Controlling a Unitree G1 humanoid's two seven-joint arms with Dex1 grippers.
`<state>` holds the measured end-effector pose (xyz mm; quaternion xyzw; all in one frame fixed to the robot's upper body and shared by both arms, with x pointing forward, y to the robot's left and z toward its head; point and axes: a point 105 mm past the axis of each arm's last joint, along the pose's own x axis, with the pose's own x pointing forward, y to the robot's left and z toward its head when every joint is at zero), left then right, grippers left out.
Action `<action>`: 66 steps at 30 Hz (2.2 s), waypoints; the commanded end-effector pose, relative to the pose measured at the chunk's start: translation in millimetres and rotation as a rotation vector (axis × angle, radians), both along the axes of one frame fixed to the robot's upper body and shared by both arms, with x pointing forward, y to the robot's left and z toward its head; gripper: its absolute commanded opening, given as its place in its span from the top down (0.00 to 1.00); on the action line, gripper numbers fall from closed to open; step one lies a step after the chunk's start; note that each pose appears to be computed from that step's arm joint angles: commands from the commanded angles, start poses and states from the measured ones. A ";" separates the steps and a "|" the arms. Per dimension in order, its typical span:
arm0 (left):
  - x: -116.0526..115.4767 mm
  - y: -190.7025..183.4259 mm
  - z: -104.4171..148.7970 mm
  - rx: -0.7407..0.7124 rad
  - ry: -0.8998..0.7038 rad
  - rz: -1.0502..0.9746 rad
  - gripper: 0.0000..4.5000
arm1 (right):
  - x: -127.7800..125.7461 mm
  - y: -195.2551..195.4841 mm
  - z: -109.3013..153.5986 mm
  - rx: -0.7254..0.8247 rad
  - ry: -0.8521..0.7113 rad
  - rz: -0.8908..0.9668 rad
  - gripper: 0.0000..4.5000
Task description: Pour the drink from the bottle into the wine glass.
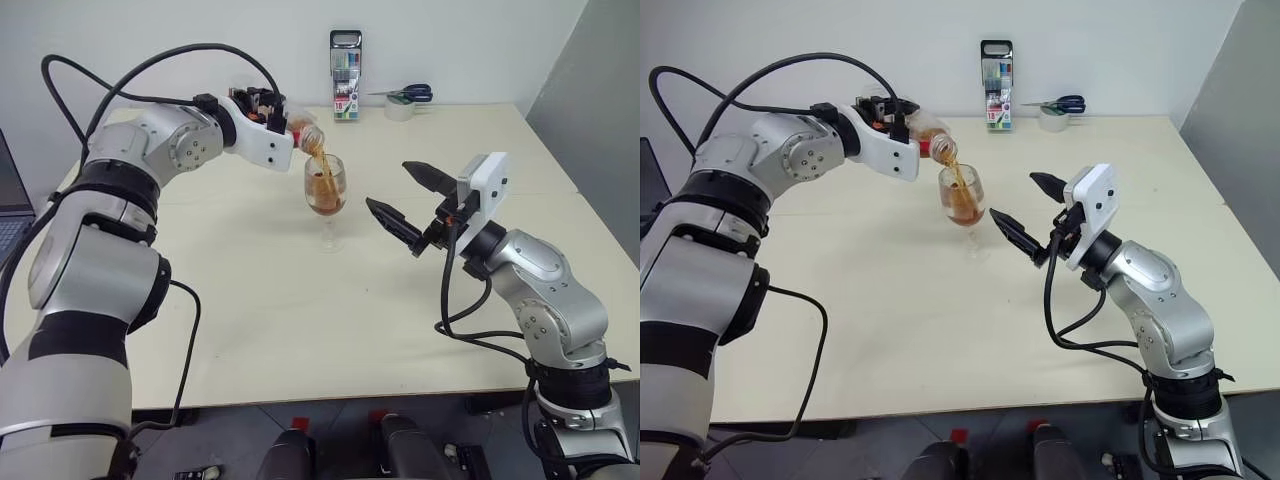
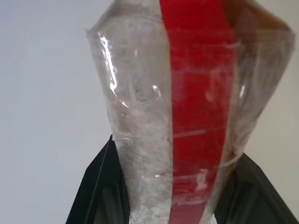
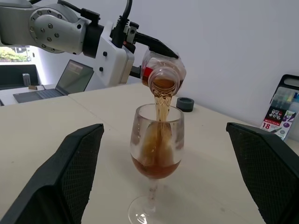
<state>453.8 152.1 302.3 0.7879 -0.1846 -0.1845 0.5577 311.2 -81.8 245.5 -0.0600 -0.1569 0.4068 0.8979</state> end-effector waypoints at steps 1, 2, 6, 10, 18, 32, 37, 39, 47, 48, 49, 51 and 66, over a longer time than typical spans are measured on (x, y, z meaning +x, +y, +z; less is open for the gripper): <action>-3.6 1.4 25.4 -0.006 -0.074 -0.004 0.62 | -6.3 -0.3 13.9 0.014 -0.068 0.001 0.00; -3.6 1.4 25.4 -0.003 -0.075 -0.005 0.62 | -6.3 -0.3 14.0 0.014 -0.069 0.001 0.00; -3.5 1.3 24.8 0.005 -0.075 -0.005 0.62 | -6.5 -0.4 14.1 0.016 -0.069 0.000 0.00; -3.3 1.9 23.2 0.005 -0.071 -0.004 0.62 | -7.1 0.5 13.1 0.015 -0.066 0.003 0.00; -4.0 -1.2 21.8 0.021 -0.078 -0.020 0.62 | -7.0 0.6 10.4 0.013 -0.061 0.004 0.00; -4.2 -6.9 21.4 0.077 -0.099 -0.038 0.62 | -8.1 0.3 8.0 0.011 -0.059 0.006 0.00; -4.3 -10.3 26.5 0.082 -0.116 -0.043 0.62 | -8.8 0.6 9.0 0.011 -0.061 0.005 0.00; -4.4 -12.3 28.4 0.079 -0.123 -0.047 0.62 | -9.9 1.4 11.2 0.012 -0.064 0.004 0.00; -4.8 -15.6 26.6 0.044 -0.108 -0.061 0.62 | -8.5 1.1 12.0 0.013 -0.057 -0.005 0.00; -4.9 -16.1 25.1 0.042 -0.102 -0.064 0.62 | -7.8 0.6 11.5 0.013 -0.054 -0.007 0.00; -5.0 -16.3 24.2 0.040 -0.098 -0.066 0.62 | -7.4 0.3 11.2 0.013 -0.053 -0.008 0.00; -5.3 -16.4 23.2 0.015 -0.085 -0.069 0.62 | -6.7 -0.3 10.5 0.015 -0.051 -0.009 0.00; -8.1 -10.1 11.5 -0.549 0.212 -0.098 0.62 | -2.8 -2.3 3.9 0.018 -0.031 0.005 0.00</action>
